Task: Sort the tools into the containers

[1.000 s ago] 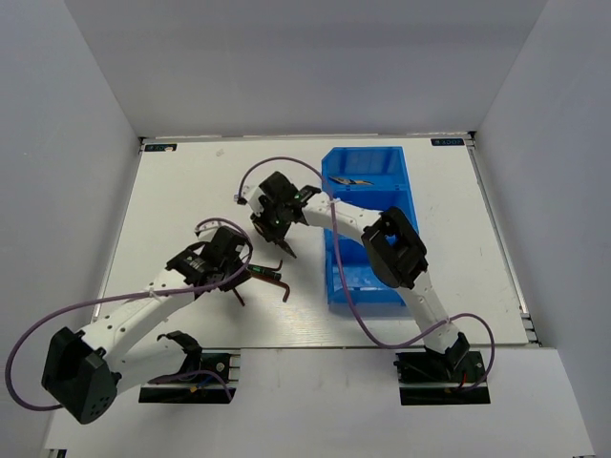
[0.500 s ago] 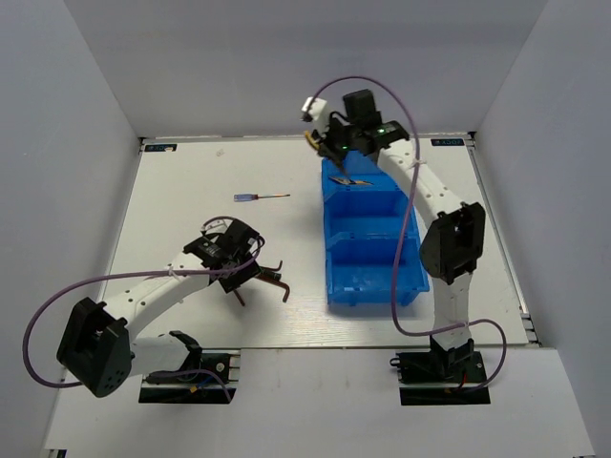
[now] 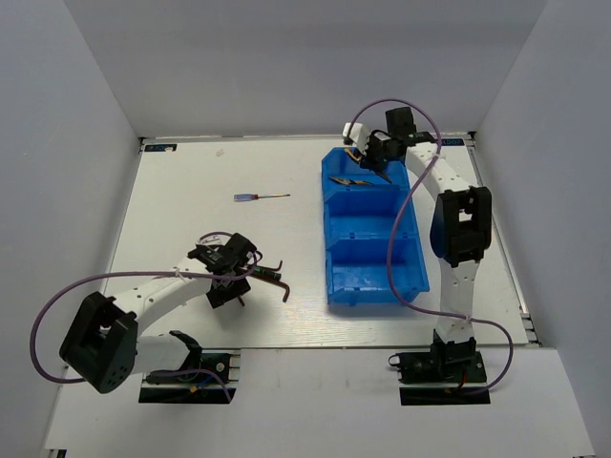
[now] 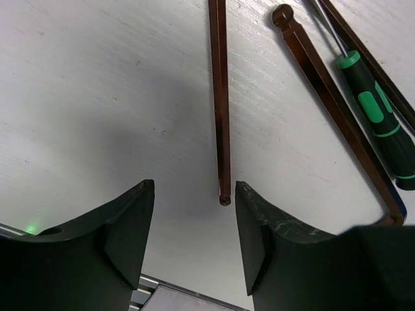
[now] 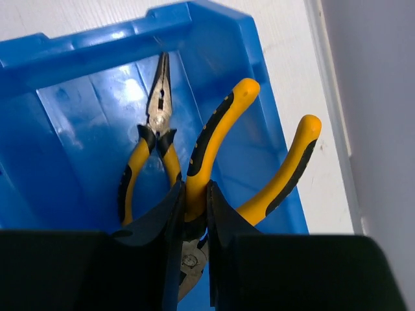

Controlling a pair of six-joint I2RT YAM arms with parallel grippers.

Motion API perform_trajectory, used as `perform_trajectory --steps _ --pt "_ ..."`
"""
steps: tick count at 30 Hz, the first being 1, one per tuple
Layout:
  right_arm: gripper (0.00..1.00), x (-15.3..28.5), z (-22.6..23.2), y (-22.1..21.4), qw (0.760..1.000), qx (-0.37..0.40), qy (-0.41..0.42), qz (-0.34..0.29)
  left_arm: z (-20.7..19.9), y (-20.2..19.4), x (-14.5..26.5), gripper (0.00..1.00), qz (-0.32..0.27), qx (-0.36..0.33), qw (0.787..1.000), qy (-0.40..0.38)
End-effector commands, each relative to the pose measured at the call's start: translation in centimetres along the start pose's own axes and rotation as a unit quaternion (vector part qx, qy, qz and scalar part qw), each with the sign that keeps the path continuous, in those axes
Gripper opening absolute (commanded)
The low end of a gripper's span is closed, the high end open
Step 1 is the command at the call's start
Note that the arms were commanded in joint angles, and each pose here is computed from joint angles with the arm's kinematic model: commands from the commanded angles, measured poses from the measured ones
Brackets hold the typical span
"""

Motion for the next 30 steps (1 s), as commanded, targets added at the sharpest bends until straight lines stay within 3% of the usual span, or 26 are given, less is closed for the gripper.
perform_trajectory --steps 1,5,6,7,8,12,17,23,24,27,28,30 --pt "0.0 -0.2 -0.9 2.2 0.995 0.08 -0.009 -0.065 0.2 0.2 -0.6 0.63 -0.012 -0.003 1.0 0.01" --pt "0.0 -1.0 -0.1 1.3 0.986 0.149 0.017 -0.069 -0.1 0.3 -0.8 0.63 -0.011 -0.004 1.0 0.012" --pt "0.05 -1.1 0.3 1.1 0.986 0.148 0.023 -0.067 -0.1 0.2 -0.9 0.63 -0.009 -0.005 1.0 0.015" --pt "0.17 -1.0 0.2 1.0 0.987 0.147 0.025 -0.066 0.0 0.1 -0.9 0.63 -0.006 -0.007 1.0 0.019" --pt "0.36 -0.8 0.2 1.6 0.986 0.148 0.029 -0.075 0.0 0.1 -0.9 0.63 -0.006 -0.007 1.0 0.019" --pt "0.61 0.8 0.6 1.7 0.99 0.114 0.039 -0.076 0.0 0.1 -0.9 0.65 -0.006 -0.007 1.0 0.019" --pt "0.68 5.5 1.6 4.5 0.992 0.044 0.03 -0.116 -0.3 0.5 -1.7 0.65 -0.018 -0.016 0.999 0.026" --pt "0.68 11.6 6.5 6.7 0.982 -0.035 0.065 -0.174 -1.2 1.0 -4.1 0.6 -0.019 -0.019 0.999 0.036" --pt "0.68 11.0 8.1 5.1 0.98 -0.058 0.083 -0.171 -0.9 0.8 -4.6 0.59 -0.015 -0.022 0.999 0.043" --pt "0.68 12.7 10.9 4.9 0.973 -0.09 0.105 -0.185 -1.0 0.8 -5.4 0.45 -0.022 -0.016 0.999 0.027" --pt "0.68 13.7 11.4 5.2 0.972 -0.087 0.104 -0.191 -0.8 0.9 -5.7 0.3 -0.024 -0.015 0.999 0.027" --pt "0.68 13.8 12.9 4.3 0.971 -0.101 0.114 -0.183 -0.5 0.6 -6.3 0.14 -0.014 -0.014 0.999 0.033"
Point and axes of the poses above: each gripper's point midway between its finger pads, its own x axis back along the fingers, its own z axis along the line the jaws close on, y = z × x, the point moved 6 cm from there along x, back along the fingers, and after that the axes turned 5 degrees about -x, right-handed, at the moved point
